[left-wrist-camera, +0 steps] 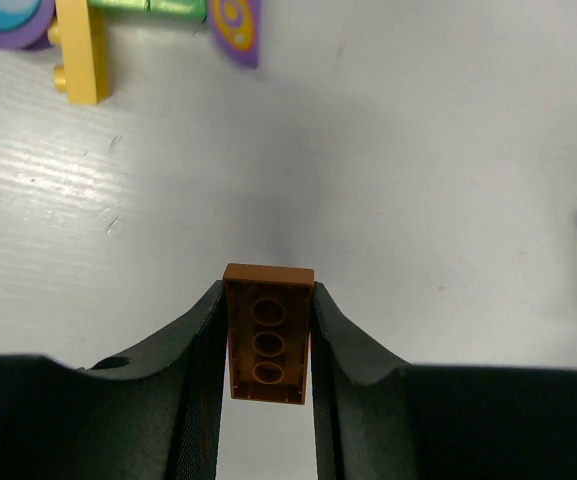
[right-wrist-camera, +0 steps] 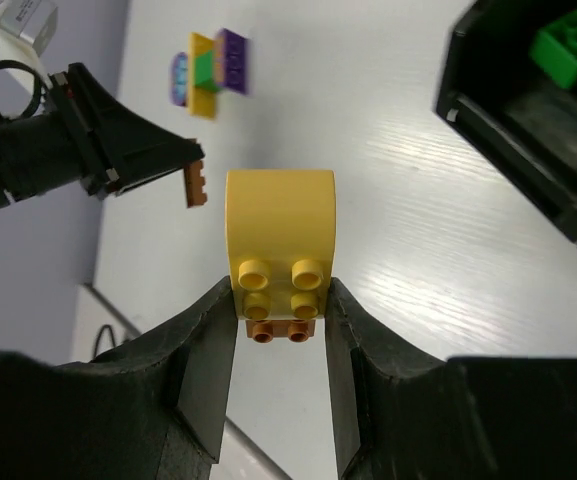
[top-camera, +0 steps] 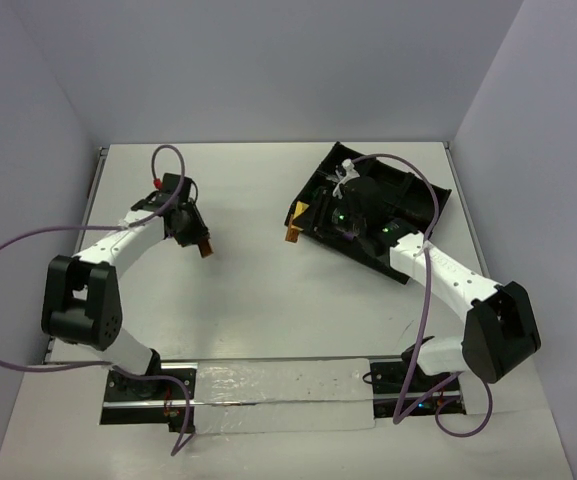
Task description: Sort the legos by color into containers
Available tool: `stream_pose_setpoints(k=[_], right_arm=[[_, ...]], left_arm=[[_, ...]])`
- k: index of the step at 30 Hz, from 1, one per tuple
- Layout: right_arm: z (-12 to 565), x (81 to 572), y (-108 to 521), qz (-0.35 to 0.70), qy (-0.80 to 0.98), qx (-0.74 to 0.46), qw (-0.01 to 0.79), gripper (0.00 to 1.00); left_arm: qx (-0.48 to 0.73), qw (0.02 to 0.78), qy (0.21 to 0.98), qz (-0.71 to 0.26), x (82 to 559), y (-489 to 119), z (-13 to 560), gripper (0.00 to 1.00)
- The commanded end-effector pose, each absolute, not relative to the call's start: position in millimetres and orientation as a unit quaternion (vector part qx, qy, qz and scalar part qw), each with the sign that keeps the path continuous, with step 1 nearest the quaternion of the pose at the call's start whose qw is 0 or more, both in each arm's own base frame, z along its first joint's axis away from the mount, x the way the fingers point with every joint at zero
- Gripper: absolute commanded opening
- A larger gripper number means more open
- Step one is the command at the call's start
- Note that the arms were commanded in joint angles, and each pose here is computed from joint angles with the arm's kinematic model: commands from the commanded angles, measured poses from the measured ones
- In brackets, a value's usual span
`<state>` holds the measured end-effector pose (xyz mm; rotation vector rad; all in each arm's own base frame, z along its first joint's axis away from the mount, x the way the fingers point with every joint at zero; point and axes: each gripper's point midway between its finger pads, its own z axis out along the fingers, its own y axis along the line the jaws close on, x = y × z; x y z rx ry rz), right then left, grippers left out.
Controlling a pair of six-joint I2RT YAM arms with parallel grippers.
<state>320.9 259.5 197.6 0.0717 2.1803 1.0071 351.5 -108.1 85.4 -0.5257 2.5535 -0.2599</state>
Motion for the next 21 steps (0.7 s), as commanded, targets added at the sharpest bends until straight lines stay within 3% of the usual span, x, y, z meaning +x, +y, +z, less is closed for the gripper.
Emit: stream_pose_setpoints(k=[1, 6, 9, 10, 12, 14, 17, 21], right_arm=[[198, 321, 230, 0.313, 0.867, 0.019, 0.387, 0.0], [195, 319, 227, 0.307, 0.87, 0.019, 0.386, 0.0], [195, 318, 228, 0.31, 0.87, 0.016, 0.384, 0.0], [196, 318, 229, 0.312, 0.869, 0.016, 0.384, 0.0], [196, 318, 230, 0.313, 0.869, 0.015, 0.384, 0.0], [198, 319, 231, 0.316, 0.868, 0.012, 0.384, 0.0], [199, 320, 233, 0.318, 0.868, 0.007, 0.382, 0.0], [202, 320, 240, 0.33, 0.864, -0.007, 0.379, 0.0]], left_arm=[[-0.186, 0.255, 0.949, -0.006, 342, -99, 58, 0.0], [-0.172, 0.242, 0.955, 0.015, 337, -112, 41, 0.0], [-0.164, 0.236, 0.958, 0.017, 336, -116, 36, 0.09], [-0.163, 0.231, 0.959, 0.019, 334, -117, 34, 0.17], [-0.16, 0.227, 0.96, 0.024, 333, -116, 32, 0.24], [-0.157, 0.226, 0.961, 0.025, 332, -117, 33, 0.55], [-0.153, 0.235, 0.96, 0.012, 334, -121, 46, 0.85], [-0.141, 0.265, 0.954, -0.017, 343, -128, 87, 0.91]])
